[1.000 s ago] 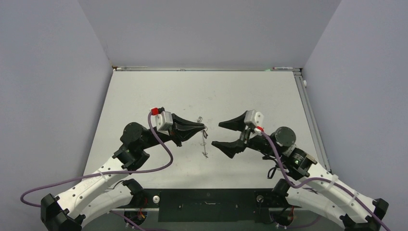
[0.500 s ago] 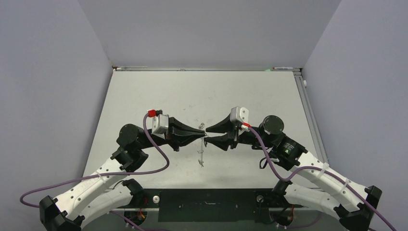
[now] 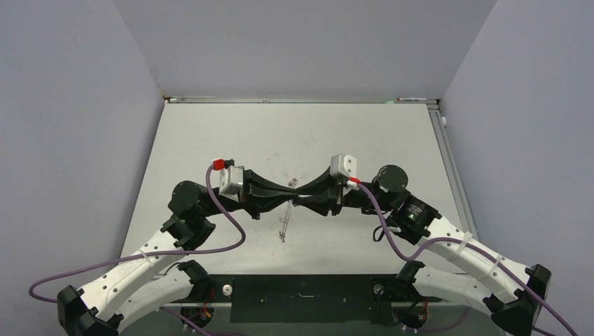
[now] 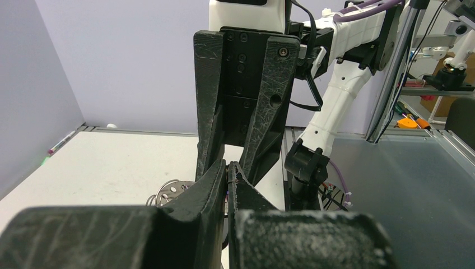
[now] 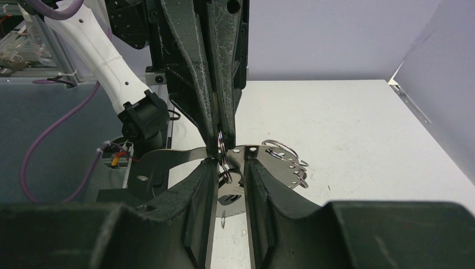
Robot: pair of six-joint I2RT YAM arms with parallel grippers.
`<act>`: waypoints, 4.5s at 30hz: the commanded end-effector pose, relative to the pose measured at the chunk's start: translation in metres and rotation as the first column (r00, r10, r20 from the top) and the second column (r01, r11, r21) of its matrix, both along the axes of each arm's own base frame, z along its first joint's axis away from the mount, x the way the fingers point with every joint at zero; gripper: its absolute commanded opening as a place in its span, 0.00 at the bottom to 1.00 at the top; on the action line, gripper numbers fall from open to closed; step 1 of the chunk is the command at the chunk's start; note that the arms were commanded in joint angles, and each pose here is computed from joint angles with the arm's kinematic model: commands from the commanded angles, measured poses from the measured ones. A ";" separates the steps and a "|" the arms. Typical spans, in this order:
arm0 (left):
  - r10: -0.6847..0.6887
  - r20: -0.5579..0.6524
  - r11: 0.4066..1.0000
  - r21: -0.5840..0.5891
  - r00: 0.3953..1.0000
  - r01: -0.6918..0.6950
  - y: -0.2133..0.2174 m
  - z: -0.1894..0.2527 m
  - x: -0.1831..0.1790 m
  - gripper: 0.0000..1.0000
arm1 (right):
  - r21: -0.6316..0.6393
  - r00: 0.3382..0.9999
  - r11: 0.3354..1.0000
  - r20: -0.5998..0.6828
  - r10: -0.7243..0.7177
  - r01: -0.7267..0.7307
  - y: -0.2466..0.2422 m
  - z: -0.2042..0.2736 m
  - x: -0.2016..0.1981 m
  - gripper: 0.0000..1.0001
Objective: Put the keys on the keyring
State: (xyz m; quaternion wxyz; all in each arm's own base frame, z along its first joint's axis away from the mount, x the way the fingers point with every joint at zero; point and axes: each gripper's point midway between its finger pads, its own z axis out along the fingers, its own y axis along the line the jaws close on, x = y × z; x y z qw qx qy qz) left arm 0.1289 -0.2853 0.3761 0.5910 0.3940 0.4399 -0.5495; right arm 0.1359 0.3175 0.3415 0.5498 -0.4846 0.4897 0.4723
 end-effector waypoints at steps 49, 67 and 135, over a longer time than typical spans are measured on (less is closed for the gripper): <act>0.062 0.103 0.990 -0.130 0.993 -0.049 0.018 0.044 -0.007 0.00 | 0.147 0.995 0.986 0.083 0.063 -0.074 0.004 0.050 -0.010 0.22; 0.065 0.099 0.989 -0.136 0.993 -0.051 0.018 0.044 -0.006 0.00 | 0.166 0.995 0.984 0.086 0.058 -0.072 0.004 0.055 -0.009 0.22; -0.067 0.030 0.960 0.273 0.997 0.056 0.001 -0.032 0.010 0.37 | -0.449 0.997 0.894 0.063 0.054 -0.020 -0.006 -0.013 0.010 0.05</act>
